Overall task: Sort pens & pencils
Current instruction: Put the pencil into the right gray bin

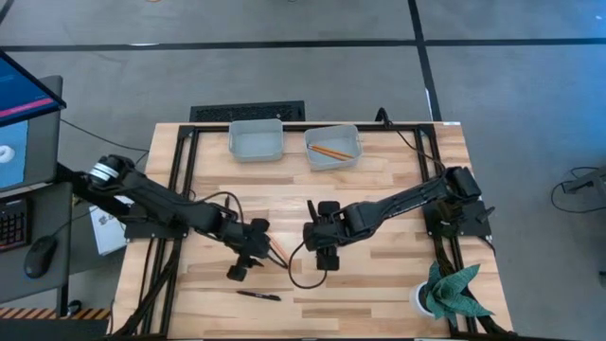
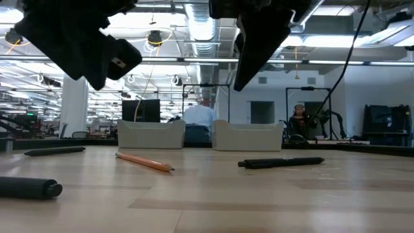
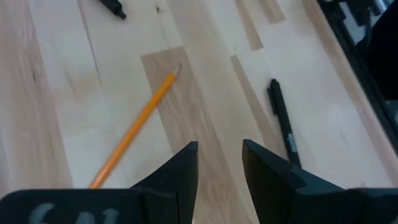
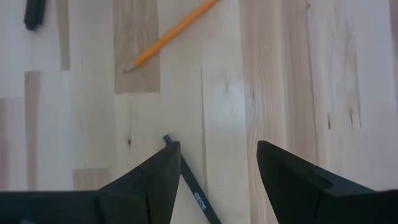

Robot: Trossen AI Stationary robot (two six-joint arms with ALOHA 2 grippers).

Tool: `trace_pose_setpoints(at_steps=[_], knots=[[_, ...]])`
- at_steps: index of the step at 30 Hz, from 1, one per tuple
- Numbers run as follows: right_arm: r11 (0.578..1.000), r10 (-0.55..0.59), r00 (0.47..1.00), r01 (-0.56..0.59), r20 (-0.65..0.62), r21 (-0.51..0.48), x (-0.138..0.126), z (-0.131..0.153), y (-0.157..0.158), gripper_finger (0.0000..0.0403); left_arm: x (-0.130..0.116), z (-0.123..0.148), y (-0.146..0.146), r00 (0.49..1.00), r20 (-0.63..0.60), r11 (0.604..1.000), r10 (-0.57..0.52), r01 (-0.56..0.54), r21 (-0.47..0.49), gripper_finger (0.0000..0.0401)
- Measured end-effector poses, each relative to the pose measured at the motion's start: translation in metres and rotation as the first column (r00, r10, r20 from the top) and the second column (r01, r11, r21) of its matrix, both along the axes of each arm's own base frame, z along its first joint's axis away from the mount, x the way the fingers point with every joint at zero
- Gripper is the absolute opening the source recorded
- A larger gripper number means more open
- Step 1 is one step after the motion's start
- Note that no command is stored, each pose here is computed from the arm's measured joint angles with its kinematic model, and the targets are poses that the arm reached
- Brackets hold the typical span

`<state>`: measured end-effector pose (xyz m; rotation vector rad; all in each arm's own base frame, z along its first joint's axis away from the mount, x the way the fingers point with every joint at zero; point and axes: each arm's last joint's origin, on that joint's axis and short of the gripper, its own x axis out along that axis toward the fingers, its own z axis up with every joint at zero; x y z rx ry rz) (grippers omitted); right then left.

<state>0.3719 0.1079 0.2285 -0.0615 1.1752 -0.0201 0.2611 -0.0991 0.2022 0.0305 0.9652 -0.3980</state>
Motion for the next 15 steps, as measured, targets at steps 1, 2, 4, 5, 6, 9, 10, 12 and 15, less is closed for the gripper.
trace_pose_setpoints(at_steps=[1, 2, 4, 5, 6, 9, 10, 12, 15], knots=[[1.0, 0.0, 1.0, 0.0, 0.006, 0.002, 0.001, 0.0, 0.0, 0.0235, 0.001, -0.001, 0.001, 1.0, -0.008, 1.0, -0.009, 0.01, 0.012, 0.0121], [1.0, -0.001, 1.0, 0.0, 0.012, 0.004, 0.001, 0.0, 0.0, 0.0235, 0.0, -0.002, 0.001, 1.0, -0.02, 1.0, -0.016, 0.016, 0.023, 0.0126], [1.0, -0.001, 1.0, 0.0, 0.023, 0.007, 0.002, 0.001, 0.001, 0.0235, 0.002, -0.004, 0.003, 1.0, -0.017, 0.999, -0.025, 0.025, 0.036, 0.0142], [1.0, -0.002, 1.0, 0.002, 0.027, 0.008, 0.002, 0.001, 0.0, 0.0235, 0.002, -0.004, 0.004, 1.0, -0.019, 0.998, -0.025, 0.026, 0.049, 0.0151], [1.0, -0.003, 1.0, 0.003, 0.031, 0.01, 0.003, 0.002, 0.0, 0.0235, 0.002, -0.004, 0.005, 1.0, -0.023, 0.998, -0.021, 0.022, 0.063, 0.016], [1.0, -0.013, 0.999, 0.013, 0.045, 0.017, 0.005, 0.003, -0.001, 0.0235, 0.002, -0.005, 0.009, 0.999, -0.031, 0.996, -0.01, 0.013, 0.086, 0.0188], [1.0, -0.018, 0.999, 0.017, 0.047, 0.018, 0.005, 0.003, -0.002, 0.0235, 0.002, -0.005, 0.01, 1.0, -0.029, 0.995, -0.007, 0.01, 0.095, 0.0195], [0.999, -0.026, 0.999, 0.025, 0.047, 0.022, 0.005, 0.003, -0.002, 0.0235, 0.002, -0.005, 0.012, 0.999, -0.035, 0.996, 0.009, -0.006, 0.093, 0.0208], [0.999, -0.033, 0.998, 0.031, 0.048, 0.025, 0.005, 0.003, -0.002, 0.0235, 0.001, -0.007, 0.013, 0.996, -0.059, 0.994, 0.066, -0.06, 0.095, 0.0219]])
